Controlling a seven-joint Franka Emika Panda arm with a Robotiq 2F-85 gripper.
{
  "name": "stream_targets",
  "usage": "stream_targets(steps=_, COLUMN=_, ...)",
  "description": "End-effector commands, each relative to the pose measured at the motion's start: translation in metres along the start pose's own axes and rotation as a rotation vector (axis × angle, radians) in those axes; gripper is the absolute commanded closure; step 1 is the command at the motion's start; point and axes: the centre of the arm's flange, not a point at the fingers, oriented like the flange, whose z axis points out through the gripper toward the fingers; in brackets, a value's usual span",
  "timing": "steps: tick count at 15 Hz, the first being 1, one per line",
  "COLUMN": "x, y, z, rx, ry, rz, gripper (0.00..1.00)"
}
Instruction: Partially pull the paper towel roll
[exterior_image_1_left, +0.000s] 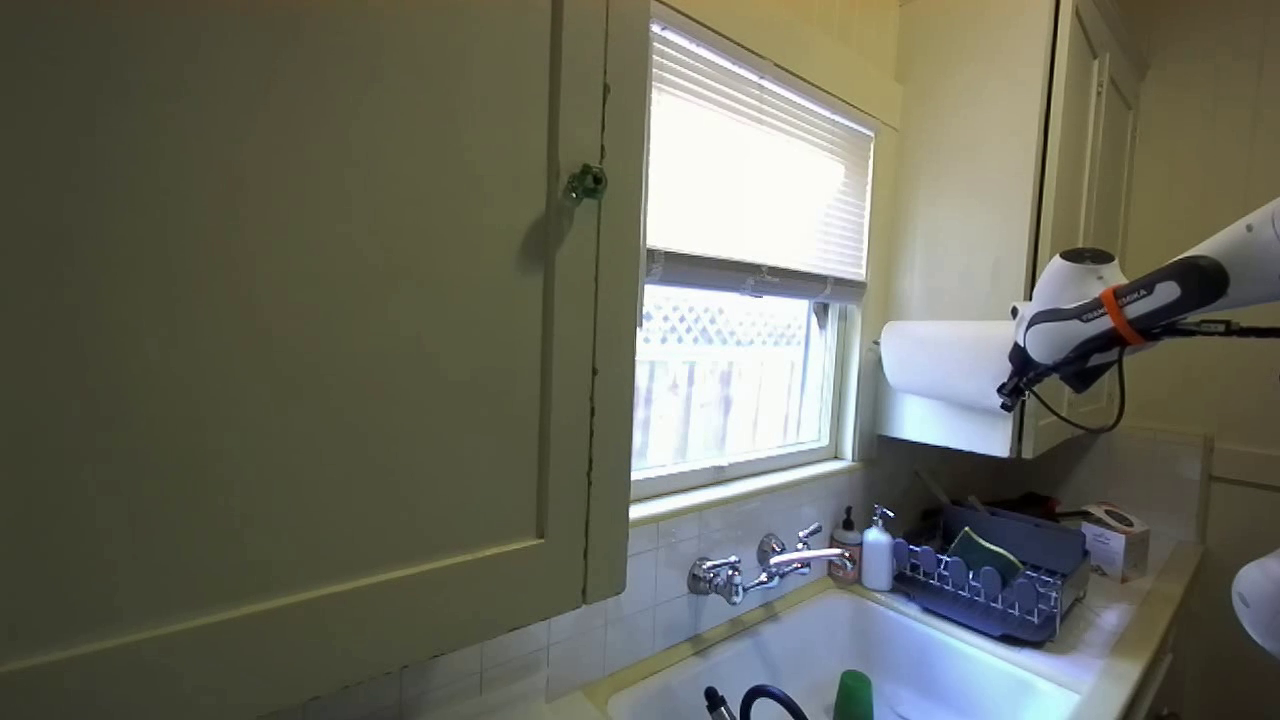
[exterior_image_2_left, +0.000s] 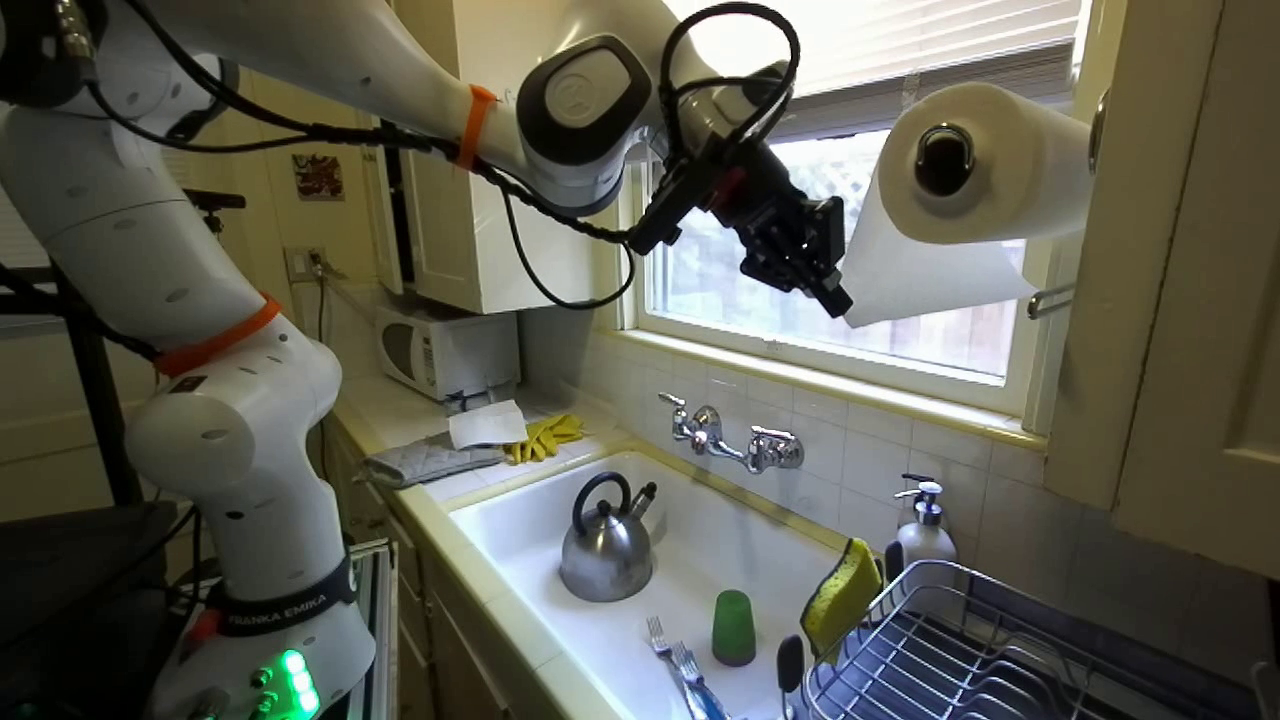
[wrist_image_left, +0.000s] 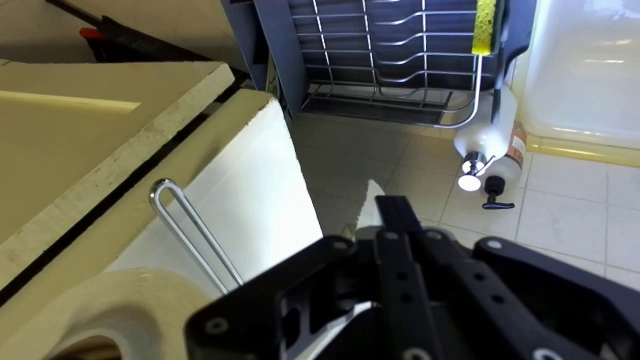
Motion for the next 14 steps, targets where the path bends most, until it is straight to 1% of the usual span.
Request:
stream_targets(steps=1, x=-0.014, y=-0.008, z=0.007, rx=0.034, ry=-0.053, rz=-0.025, gripper=1.0)
stream_targets(steps=8, x=-0.023, y=-0.015, z=0.017, rx=0.059, ry=-0.099, rz=-0.04, gripper=1.0)
stream_targets(steps=14, x=-0.026, y=-0.018, z=0.02, rx=0.072, ry=-0.108, rz=-0.056, gripper=1.0)
